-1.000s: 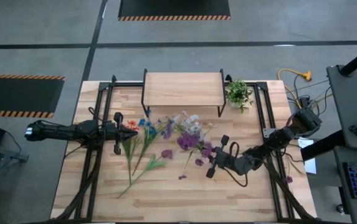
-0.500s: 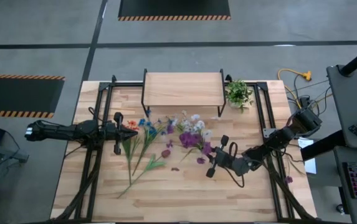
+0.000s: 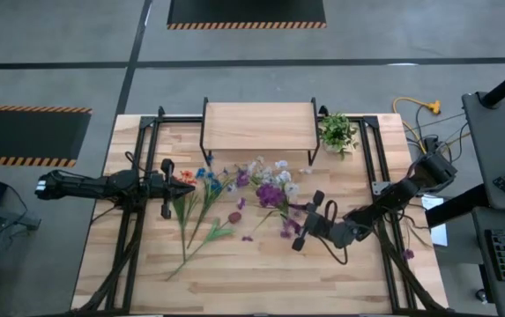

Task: Pick and place flowers into a vace then onto a shelf
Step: Put the purple flowers into the transparent vase

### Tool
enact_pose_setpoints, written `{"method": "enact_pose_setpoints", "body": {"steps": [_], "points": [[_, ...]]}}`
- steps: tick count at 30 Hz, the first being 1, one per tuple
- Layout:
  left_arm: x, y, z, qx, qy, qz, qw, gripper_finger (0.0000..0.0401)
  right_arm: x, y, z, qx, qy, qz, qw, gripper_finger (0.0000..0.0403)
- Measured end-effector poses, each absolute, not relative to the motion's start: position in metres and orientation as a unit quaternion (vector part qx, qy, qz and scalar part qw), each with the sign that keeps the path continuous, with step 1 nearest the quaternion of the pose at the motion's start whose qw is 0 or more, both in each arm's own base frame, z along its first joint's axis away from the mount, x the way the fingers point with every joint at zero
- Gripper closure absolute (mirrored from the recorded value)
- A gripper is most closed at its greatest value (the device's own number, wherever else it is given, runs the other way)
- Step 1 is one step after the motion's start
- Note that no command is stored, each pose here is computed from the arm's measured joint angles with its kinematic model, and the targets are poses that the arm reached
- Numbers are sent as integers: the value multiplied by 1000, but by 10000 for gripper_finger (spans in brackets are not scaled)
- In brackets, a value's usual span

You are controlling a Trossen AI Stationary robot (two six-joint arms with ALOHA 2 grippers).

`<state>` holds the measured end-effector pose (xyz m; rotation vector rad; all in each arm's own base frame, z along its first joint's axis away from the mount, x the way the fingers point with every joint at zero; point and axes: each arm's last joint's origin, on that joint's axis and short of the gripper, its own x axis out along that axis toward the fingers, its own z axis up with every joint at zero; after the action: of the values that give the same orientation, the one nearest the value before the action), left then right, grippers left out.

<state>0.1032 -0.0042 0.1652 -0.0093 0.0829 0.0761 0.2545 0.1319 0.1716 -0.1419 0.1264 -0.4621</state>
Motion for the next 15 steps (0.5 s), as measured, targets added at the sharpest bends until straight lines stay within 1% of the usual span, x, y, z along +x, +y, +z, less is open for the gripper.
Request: {"method": "enact_pose_setpoints", "body": {"steps": [3,7,11,15], "points": [[103,-4,165,-5,41,38,998,401,252,131,180,-61,52,-228,970,213],[103,-4,165,-5,42,38,998,401,248,133,190,-63,42,-221,972,187],[103,-4,165,-5,42,38,998,401,242,136,198,-66,42,-211,974,176],[103,-4,165,-5,42,38,998,401,232,139,204,-68,56,-198,976,173]]}}
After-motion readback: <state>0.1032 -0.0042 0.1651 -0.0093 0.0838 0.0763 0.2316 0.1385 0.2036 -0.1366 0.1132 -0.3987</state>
